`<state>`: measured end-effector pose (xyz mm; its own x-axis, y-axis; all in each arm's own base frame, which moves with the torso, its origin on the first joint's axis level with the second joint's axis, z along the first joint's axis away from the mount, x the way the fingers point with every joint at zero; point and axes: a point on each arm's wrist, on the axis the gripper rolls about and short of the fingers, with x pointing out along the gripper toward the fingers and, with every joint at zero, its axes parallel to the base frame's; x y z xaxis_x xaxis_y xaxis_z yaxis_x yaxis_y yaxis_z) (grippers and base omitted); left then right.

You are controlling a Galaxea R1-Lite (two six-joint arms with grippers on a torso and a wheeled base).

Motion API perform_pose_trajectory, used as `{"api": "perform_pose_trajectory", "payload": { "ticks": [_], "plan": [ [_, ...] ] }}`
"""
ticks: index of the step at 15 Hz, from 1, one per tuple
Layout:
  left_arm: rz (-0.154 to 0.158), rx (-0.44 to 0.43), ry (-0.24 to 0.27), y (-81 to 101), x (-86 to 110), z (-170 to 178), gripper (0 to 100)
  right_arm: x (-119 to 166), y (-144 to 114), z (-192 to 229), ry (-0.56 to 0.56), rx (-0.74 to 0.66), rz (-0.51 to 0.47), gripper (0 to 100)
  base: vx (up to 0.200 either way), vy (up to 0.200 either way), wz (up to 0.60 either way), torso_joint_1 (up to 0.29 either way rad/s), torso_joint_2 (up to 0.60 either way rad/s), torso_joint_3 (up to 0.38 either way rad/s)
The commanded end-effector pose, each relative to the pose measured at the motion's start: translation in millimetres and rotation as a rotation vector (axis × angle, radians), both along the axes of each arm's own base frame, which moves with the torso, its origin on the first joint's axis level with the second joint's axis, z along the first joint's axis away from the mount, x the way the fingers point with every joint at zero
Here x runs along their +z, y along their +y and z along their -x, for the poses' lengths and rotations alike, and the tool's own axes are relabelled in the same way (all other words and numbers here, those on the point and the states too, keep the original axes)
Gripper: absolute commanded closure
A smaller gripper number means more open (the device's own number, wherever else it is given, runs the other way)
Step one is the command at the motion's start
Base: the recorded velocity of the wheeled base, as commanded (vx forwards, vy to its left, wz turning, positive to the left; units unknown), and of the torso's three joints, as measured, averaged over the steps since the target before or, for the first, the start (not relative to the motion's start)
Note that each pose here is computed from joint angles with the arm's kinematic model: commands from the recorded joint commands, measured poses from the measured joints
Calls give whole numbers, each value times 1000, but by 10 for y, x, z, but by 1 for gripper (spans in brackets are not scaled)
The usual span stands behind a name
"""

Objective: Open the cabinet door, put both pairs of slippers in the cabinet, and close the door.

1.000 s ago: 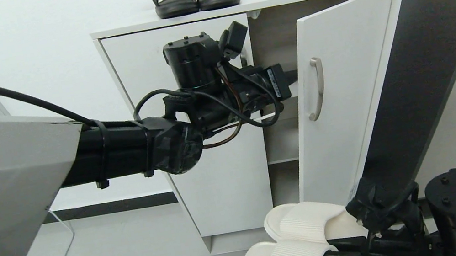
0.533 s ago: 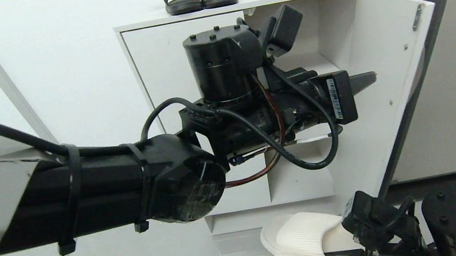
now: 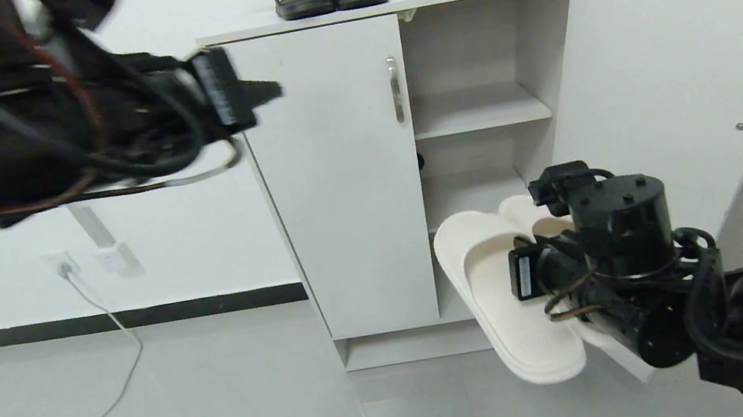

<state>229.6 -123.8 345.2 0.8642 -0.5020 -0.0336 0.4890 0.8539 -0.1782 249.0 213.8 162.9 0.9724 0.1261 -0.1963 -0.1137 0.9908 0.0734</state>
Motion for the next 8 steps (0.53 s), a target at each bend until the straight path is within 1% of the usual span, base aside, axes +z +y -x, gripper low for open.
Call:
{"api": "perform_pose_trajectory", "payload": {
  "ticks": [1, 2, 3, 4, 5, 6, 7, 8],
  "plan": [
    [-121, 505, -120, 1109, -293, 1776, 100, -68, 21, -367, -3, -120, 12, 100, 0, 0, 0, 0, 0, 0],
    [-91, 655, -156, 1295, -517, 2150, 100, -48, 9, -363, 4, -123, 19, 100, 0, 0, 0, 0, 0, 0],
    [-88, 806, -173, 1379, -793, 2451, 100, 4, -13, -336, -3, -123, 15, 100, 0, 0, 0, 0, 0, 0],
    [-92, 863, -179, 1383, -940, 2577, 100, 25, -22, -324, -6, -123, 12, 100, 0, 0, 0, 0, 0, 0],
    [-147, 884, -204, 1315, -1481, 2876, 100, 62, -34, -310, -13, -123, 5, 100, 0, 0, 0, 0, 0, 0],
    [-185, 806, -217, 1267, -1809, 2923, 100, 75, -38, -296, -15, -121, 5, 100, 0, 0, 0, 0, 0, 0],
    [-196, 726, -193, 1280, -2049, 2852, 100, 63, -47, -277, -10, -118, 9, 100, 0, 0, 0, 0, 0, 0],
    [-198, 713, -172, 1279, -2179, 2780, 100, 50, -59, -253, -6, -117, 13, 100, 0, 0, 0, 0, 0, 0]
  ]
}}
